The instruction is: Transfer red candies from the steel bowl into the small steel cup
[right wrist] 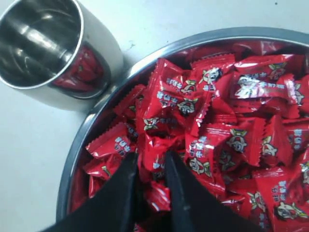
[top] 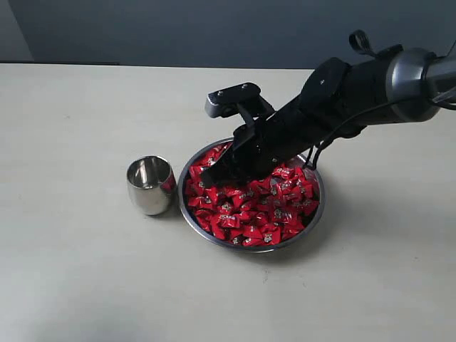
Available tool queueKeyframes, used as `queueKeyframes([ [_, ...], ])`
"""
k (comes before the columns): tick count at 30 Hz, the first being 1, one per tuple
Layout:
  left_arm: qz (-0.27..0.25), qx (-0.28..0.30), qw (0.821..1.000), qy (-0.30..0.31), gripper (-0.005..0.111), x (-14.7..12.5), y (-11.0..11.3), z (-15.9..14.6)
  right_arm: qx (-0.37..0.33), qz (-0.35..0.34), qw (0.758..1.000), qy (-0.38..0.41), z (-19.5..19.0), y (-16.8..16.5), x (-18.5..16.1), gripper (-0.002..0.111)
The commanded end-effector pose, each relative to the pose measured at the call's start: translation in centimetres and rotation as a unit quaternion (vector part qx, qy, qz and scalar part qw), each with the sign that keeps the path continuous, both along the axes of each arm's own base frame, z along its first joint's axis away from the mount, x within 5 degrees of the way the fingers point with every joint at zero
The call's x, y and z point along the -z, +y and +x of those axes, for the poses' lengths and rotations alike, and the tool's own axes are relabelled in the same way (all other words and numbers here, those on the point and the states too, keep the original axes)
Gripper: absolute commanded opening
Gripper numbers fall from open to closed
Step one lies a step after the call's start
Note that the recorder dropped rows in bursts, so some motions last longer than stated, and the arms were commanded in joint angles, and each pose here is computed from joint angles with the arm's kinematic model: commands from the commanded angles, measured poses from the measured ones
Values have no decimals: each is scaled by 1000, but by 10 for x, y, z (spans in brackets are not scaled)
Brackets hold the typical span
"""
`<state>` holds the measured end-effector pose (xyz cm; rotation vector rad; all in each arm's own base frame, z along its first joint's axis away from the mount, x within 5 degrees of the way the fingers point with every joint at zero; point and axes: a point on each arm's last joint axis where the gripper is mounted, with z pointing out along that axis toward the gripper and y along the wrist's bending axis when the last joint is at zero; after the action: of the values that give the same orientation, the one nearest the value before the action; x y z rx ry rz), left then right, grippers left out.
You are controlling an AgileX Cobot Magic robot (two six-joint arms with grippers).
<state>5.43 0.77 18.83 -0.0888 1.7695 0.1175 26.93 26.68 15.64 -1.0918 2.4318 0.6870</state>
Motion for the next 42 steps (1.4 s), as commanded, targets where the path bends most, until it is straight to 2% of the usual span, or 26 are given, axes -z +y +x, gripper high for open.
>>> queueKeyframes([
  [1,-4,0,1000,-2,0,1,0,0,3,-1,1000,-17,3,0,-1,3],
  [12,-2,0,1000,-2,0,1,0,0,-2,-26,1000,-7,6,1,22,3],
  [31,-3,0,1000,-2,0,1,0,0,8,-27,999,-24,9,0,22,4],
  [33,-3,0,1000,-2,0,1,0,0,8,-27,999,-24,9,0,22,9],
  [37,-3,0,1000,-2,0,1,0,0,8,-26,999,-23,9,0,22,36],
  [38,-3,0,1000,-2,0,1,0,0,11,-26,999,-23,9,0,22,40],
  [42,-3,0,1000,-2,0,1,0,0,13,-26,999,-23,9,0,22,38],
])
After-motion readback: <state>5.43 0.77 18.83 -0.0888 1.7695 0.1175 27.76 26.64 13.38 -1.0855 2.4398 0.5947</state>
